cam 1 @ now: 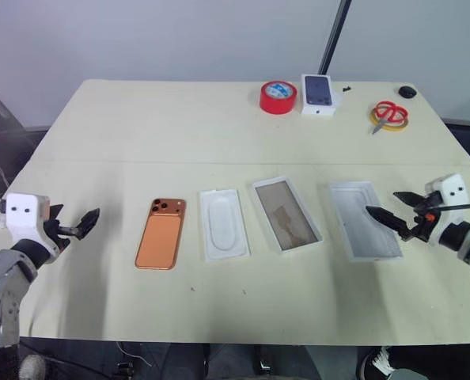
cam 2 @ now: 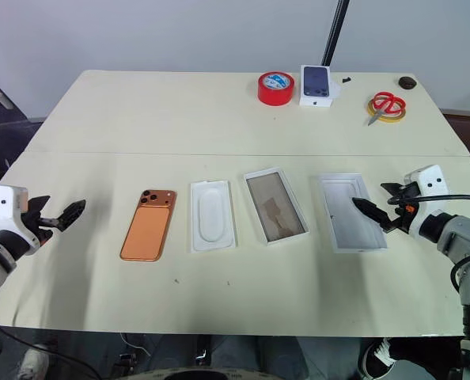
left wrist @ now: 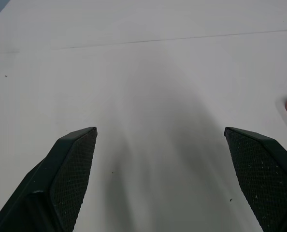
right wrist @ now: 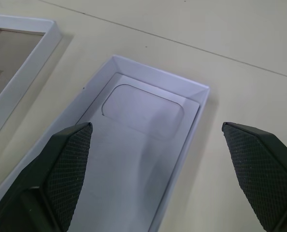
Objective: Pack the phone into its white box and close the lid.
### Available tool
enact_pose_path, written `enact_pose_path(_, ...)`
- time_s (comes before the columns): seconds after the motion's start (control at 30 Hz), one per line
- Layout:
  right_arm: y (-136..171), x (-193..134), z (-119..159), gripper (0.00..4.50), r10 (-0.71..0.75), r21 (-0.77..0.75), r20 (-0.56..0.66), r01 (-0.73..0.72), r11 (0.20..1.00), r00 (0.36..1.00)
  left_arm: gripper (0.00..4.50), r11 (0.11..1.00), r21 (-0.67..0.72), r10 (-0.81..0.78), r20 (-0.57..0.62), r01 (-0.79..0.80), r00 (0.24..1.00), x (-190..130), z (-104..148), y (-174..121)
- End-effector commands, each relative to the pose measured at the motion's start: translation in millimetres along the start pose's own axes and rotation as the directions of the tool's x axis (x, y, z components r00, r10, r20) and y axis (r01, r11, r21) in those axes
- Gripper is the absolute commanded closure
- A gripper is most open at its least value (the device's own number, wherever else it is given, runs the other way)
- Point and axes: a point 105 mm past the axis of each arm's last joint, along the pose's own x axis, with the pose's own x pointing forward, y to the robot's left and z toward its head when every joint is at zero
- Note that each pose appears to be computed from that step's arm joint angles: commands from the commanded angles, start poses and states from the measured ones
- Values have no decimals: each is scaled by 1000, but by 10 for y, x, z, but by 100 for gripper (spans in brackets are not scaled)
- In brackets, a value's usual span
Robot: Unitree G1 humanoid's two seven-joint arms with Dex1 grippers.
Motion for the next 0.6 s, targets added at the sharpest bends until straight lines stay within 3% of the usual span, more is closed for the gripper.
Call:
enact_pose_path(0.03, 40, 4, 145, 1, 21, -32, 48, -19, 999, 999, 7, 1000, 28, -5, 49, 3, 999, -36, 148, -13)
enact_pose_path(0.33, 147, 56, 222, 1, 66, -65, 65, -62, 996, 996, 7, 999, 29, -14, 47, 12, 999, -37, 143, -38)
enact_pose_path(0.6, 337, 225, 431, 1, 148, -131, 109, -133, 982, 983, 7, 997, -6, -74, 88, 74, 993, 99, 215, -302)
